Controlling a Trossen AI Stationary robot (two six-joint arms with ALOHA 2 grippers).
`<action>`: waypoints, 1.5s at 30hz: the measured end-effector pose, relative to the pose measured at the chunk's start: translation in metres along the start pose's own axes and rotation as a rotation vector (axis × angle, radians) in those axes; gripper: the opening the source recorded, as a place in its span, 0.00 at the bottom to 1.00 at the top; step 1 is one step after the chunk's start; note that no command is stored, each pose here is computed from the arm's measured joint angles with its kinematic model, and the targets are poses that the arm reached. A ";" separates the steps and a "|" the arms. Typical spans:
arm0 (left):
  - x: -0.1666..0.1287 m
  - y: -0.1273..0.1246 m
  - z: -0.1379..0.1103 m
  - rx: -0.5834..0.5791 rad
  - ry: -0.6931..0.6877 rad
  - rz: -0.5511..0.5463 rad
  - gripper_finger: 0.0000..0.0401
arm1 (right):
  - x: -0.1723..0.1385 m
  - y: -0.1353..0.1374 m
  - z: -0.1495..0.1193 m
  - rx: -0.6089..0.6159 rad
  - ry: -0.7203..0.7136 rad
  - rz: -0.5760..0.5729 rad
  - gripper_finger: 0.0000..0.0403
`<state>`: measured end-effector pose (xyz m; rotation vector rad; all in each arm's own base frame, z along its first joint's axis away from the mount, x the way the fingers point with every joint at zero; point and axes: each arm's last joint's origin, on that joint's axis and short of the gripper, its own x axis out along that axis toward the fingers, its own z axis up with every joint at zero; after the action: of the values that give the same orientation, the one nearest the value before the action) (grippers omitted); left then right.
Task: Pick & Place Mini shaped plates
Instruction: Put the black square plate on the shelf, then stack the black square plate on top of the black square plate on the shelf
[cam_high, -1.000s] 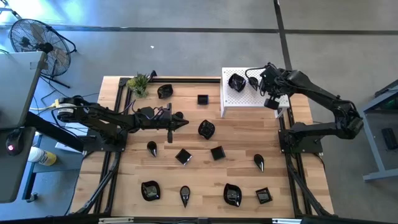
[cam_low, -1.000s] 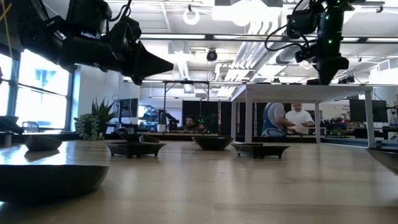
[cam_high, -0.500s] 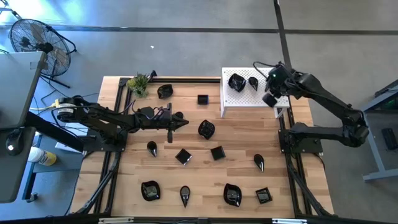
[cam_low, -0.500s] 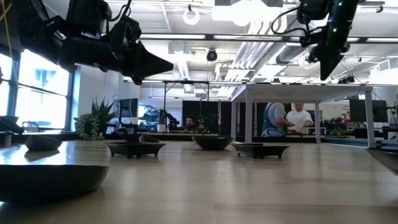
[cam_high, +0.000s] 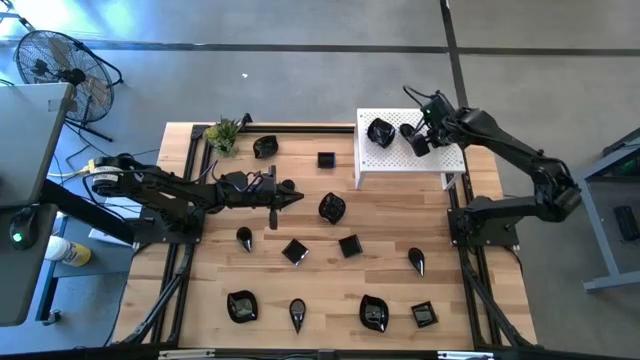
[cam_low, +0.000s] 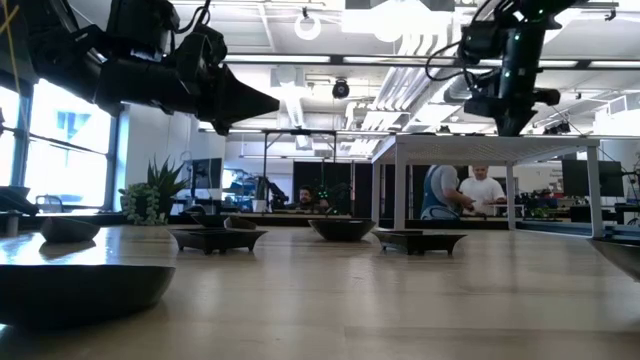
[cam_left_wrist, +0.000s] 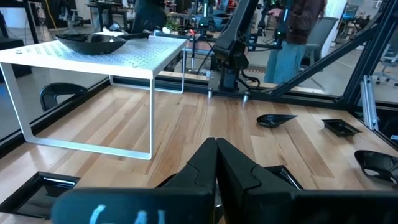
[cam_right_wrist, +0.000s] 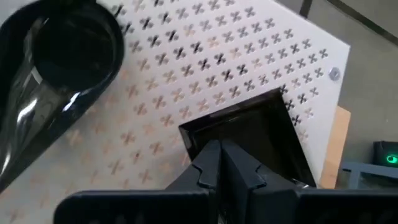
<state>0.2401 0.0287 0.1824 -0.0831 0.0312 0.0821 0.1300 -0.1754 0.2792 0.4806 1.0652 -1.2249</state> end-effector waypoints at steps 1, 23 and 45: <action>0.000 0.000 0.000 0.000 0.000 0.000 0.00 | 0.000 0.000 0.001 -0.001 -0.009 0.001 0.00; 0.000 0.000 0.000 -0.003 0.000 -0.002 0.00 | -0.029 -0.005 0.010 -0.025 -0.091 0.099 0.00; 0.000 0.000 0.002 0.011 -0.025 0.000 0.00 | -0.061 0.074 -0.118 -0.254 -0.497 0.734 0.00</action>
<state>0.2402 0.0288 0.1848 -0.0713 0.0064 0.0827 0.1535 -0.0266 0.2594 0.2997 0.5223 -0.5006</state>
